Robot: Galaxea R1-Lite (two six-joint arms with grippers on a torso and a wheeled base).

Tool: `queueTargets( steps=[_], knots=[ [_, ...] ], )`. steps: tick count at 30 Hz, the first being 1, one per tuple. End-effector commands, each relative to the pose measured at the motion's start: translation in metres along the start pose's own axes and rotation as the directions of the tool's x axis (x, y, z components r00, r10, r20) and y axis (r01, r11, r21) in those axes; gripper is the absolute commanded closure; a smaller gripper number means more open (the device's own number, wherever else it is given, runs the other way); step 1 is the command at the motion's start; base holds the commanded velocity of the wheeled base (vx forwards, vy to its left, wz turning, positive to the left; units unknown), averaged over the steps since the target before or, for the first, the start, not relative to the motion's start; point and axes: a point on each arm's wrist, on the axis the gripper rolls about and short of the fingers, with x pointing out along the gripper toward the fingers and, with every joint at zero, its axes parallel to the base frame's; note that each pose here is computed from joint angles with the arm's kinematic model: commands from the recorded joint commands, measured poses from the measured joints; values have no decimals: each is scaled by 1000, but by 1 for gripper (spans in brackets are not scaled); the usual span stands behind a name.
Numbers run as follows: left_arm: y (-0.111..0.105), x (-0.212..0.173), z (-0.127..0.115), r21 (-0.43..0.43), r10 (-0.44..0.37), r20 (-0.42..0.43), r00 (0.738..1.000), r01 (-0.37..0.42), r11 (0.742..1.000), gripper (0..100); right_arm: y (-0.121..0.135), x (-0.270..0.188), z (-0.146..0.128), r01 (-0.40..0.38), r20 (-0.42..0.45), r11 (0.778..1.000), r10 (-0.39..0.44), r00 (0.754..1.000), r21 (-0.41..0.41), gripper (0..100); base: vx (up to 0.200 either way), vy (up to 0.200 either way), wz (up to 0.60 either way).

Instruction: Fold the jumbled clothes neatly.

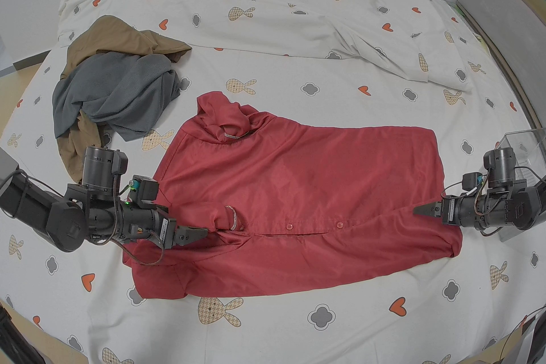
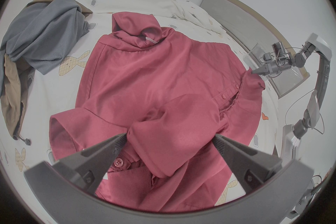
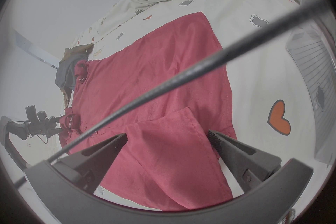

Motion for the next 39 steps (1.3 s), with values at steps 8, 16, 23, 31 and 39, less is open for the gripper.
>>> queueTargets(
  steps=[8,16,23,31,39],
  knots=[
    [1,5,-4,-9,-4,-10,1000,4,1000,100,-2,5,-3,3,-21,1000,-3,1000,5,100,0,0,0],
    [3,2,-4,-20,7,-4,1000,-7,1000,100,-3,4,-3,6,-16,1000,-6,1000,10,100,0,0,0],
    [2,-15,2,-24,25,35,999,-24,999,100,-7,-3,-1,19,5,1000,-19,1000,21,100,0,0,0],
    [0,-23,6,-15,31,60,998,-30,999,100,-4,-24,0,24,51,1000,-25,998,18,100,0,0,0],
    [2,-24,5,-20,47,59,997,-46,999,100,0,-34,-5,22,58,1000,-23,998,12,100,0,0,0]
  ],
)
